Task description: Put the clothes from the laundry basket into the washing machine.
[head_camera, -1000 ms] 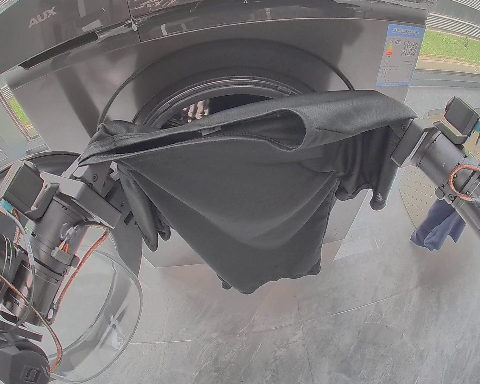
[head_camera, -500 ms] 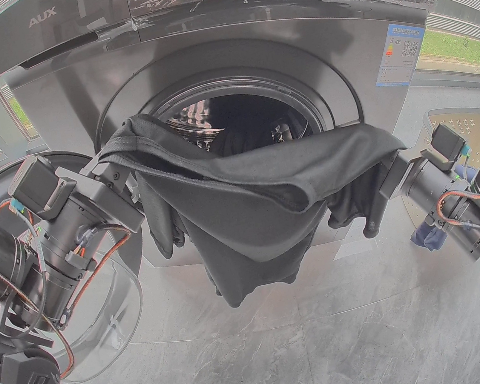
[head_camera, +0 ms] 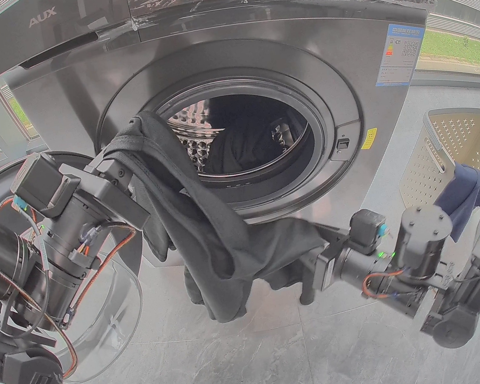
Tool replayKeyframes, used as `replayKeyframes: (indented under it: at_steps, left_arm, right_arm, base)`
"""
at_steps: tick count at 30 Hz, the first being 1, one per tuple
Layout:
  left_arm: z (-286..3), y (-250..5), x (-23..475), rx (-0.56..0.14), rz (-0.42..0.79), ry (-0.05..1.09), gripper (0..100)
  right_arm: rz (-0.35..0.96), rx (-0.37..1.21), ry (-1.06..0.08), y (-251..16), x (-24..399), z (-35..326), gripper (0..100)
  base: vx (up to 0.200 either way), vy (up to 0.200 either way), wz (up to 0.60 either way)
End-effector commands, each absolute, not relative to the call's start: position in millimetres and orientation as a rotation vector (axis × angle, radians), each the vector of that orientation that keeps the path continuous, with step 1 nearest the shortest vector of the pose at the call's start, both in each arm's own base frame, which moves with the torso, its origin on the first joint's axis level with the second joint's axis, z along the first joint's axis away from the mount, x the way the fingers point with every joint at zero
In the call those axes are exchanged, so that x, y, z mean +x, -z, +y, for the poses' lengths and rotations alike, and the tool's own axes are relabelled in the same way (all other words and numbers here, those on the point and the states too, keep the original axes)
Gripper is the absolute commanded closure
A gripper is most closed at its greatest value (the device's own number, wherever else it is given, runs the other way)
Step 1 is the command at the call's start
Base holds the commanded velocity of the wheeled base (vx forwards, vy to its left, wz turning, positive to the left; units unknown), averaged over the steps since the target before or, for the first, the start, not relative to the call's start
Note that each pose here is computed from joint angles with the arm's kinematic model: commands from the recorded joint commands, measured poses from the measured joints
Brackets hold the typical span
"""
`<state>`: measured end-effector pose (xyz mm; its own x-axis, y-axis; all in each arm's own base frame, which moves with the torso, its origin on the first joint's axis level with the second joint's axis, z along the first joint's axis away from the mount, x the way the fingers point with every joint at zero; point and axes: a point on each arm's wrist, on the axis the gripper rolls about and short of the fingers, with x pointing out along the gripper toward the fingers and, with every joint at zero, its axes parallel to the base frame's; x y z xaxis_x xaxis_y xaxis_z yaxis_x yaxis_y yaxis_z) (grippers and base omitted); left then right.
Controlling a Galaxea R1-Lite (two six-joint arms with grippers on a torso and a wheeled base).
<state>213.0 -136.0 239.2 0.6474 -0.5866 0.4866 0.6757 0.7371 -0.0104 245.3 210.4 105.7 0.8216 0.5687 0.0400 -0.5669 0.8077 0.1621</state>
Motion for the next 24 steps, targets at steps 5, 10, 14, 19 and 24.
replayKeyframes:
  at_steps: [5,10,14,19,24]
  left_arm:
    - [-136.7,-240.9,211.2,-0.2,-0.488,0.732,100]
    - [-138.2,-242.9,207.9,-0.205,-0.497,0.744,100]
    - [-141.8,-242.7,201.3,-0.21,-0.495,0.777,100]
    - [-144.0,-244.2,193.9,-0.217,-0.499,0.802,100]
    - [-145.4,-242.6,192.0,-0.217,-0.491,0.813,100]
  right_arm:
    - [0.186,0.081,-0.68,-40.6,239.3,242.6,0]
    - [0.221,0.063,-0.702,-31.8,230.7,246.3,0]
    - [0.164,0.09,-0.718,-43.0,237.3,257.5,0]
    - [0.089,0.128,-0.734,-55.5,246.0,272.1,0]
    - [0.006,0.162,-0.717,-70.6,266.7,281.0,0]
  base:
    - [0.0,0.0,0.0]
    - [0.0,0.0,0.0]
    - [0.0,0.0,0.0]
    - [0.0,0.0,0.0]
    - [0.0,0.0,0.0]
